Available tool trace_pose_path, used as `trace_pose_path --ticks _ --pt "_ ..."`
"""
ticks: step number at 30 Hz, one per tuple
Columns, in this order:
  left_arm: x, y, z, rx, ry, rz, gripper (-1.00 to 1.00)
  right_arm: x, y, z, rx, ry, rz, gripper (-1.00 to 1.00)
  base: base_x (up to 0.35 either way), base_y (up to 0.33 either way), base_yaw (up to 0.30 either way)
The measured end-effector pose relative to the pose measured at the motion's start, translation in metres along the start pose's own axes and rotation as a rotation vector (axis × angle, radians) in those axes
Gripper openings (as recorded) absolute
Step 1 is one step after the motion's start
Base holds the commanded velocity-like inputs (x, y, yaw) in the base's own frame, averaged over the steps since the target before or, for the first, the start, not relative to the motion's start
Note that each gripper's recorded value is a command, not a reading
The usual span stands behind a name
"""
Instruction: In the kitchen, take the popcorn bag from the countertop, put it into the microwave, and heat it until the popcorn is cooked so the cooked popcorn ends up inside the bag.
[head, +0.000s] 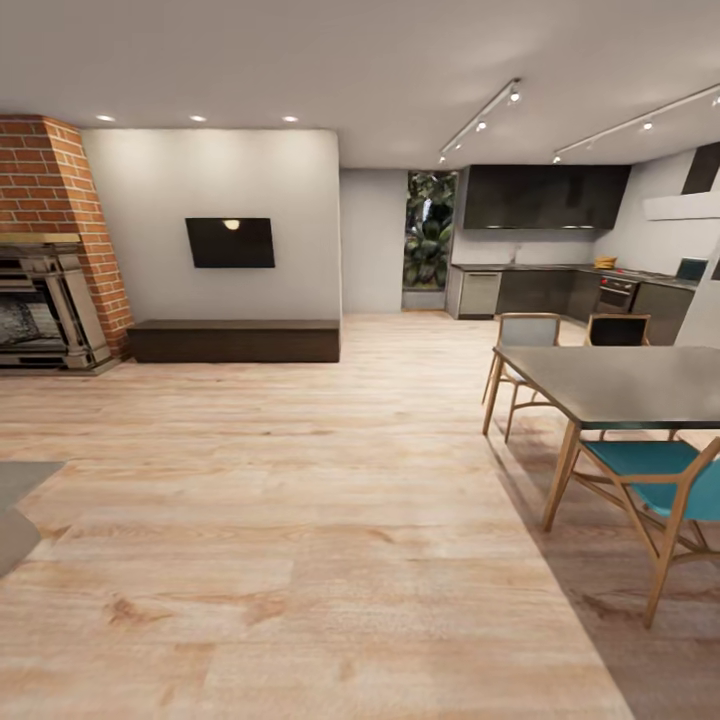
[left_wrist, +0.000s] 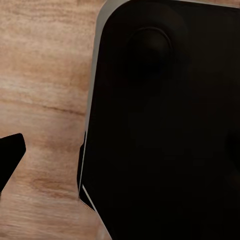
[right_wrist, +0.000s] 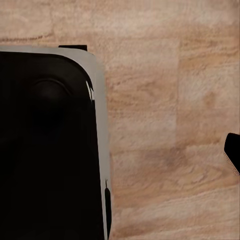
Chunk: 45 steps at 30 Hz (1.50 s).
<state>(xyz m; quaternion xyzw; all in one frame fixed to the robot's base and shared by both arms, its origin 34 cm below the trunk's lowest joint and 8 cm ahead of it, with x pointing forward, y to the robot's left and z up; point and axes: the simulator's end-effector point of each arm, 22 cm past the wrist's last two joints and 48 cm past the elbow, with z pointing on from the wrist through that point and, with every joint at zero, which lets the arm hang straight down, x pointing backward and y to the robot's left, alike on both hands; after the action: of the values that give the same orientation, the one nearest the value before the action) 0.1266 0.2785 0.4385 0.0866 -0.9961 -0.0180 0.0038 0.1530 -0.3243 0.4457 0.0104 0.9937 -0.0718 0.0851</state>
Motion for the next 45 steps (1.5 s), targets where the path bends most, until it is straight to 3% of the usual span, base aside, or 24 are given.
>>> trace_pose_path --ticks 19,45 --pt "-0.0003 0.0000 0.0000 0.000 -0.001 0.000 1.00 -0.0003 -0.0006 0.0001 0.001 -0.001 0.001 1.00 0.311 0.000 0.132" --pt "-0.0003 0.0000 0.0000 0.000 -0.001 0.000 1.00 0.0004 0.0003 -0.0001 -0.002 0.000 -0.002 1.00 0.310 0.000 -0.072"
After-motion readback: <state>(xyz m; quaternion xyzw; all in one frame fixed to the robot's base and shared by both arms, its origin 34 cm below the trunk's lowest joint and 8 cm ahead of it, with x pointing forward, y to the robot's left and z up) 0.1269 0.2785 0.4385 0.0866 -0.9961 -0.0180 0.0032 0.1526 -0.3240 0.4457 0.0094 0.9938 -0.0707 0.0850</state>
